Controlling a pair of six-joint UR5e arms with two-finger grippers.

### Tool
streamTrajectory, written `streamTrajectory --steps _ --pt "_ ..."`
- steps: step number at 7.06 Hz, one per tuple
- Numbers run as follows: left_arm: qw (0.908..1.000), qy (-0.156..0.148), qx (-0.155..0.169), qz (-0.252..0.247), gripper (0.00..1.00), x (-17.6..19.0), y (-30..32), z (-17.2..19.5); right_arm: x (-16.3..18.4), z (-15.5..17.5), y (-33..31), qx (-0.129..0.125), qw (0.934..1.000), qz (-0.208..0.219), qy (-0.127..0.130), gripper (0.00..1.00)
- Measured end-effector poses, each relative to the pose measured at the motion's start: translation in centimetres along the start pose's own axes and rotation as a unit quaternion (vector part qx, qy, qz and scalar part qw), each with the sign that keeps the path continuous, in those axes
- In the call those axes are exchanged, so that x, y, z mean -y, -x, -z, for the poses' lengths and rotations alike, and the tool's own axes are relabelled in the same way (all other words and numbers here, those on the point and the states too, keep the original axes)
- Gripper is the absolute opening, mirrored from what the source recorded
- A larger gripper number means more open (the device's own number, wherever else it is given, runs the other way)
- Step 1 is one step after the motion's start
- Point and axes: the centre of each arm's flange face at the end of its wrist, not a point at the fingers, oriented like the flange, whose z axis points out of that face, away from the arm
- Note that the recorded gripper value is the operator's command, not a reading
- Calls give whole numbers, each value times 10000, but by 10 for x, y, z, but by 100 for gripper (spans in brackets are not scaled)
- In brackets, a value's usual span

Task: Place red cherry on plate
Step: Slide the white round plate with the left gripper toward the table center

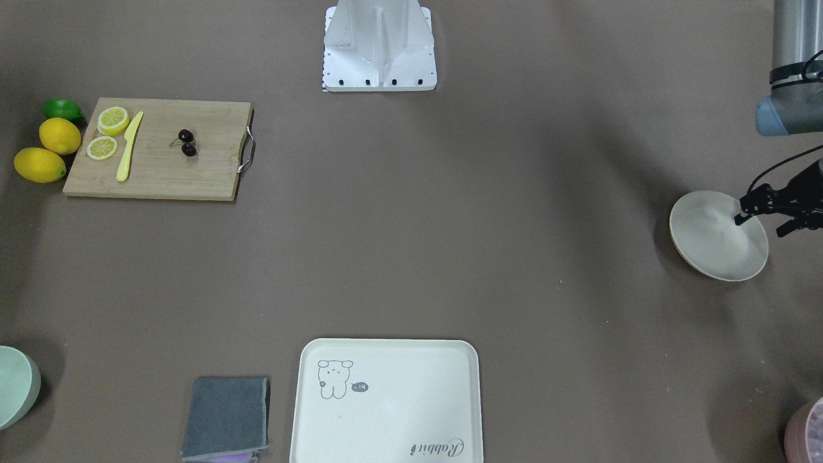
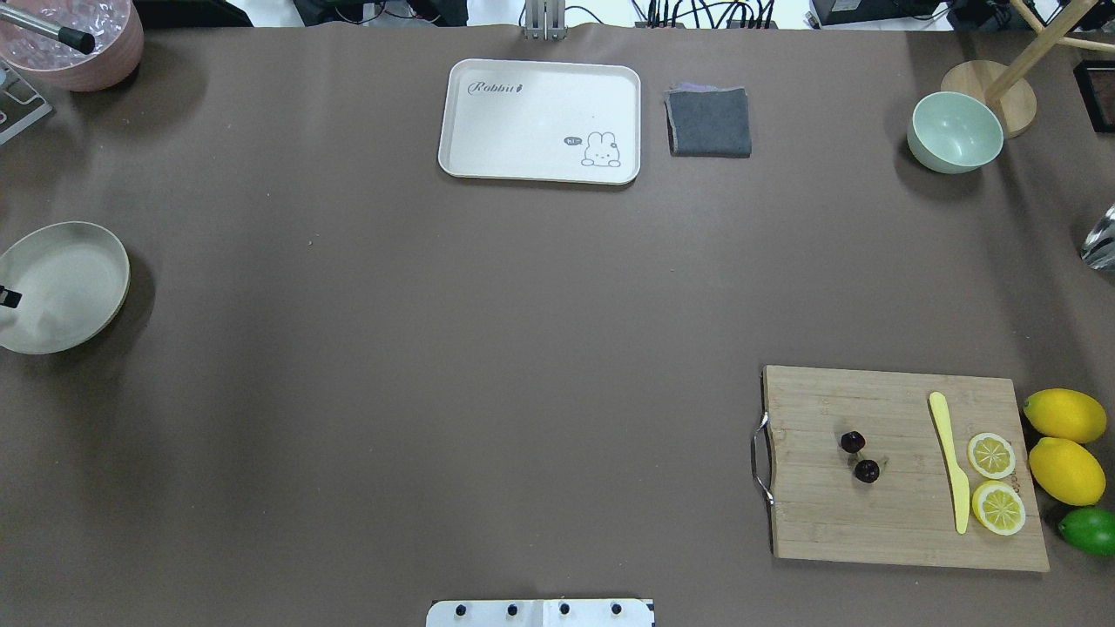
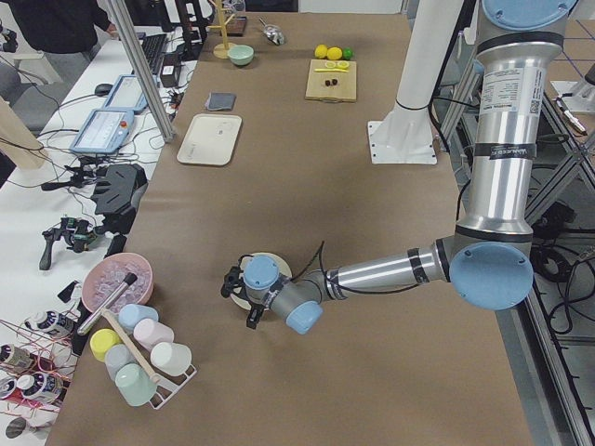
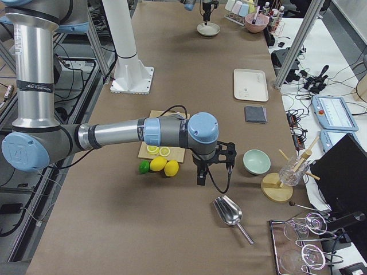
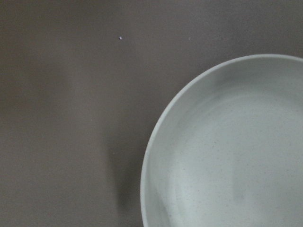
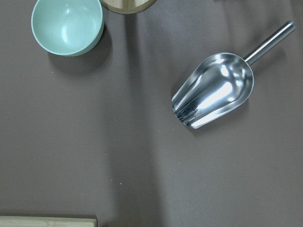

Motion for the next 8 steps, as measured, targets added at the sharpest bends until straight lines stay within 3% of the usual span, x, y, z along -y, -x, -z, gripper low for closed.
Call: streamTrajectory --steps 1,5,8 --pt "10000 13 -5 -1 0 -1 0 -1 0 0 0 0 10000 2 -2 100" --pt "9999 -102 -79 22 0 12 -6 11 0 1 1 13 10000 7 -7 100" --pt "9964 -180 -454 693 0 88 -11 67 -2 0 0 10 10000 -1 3 100"
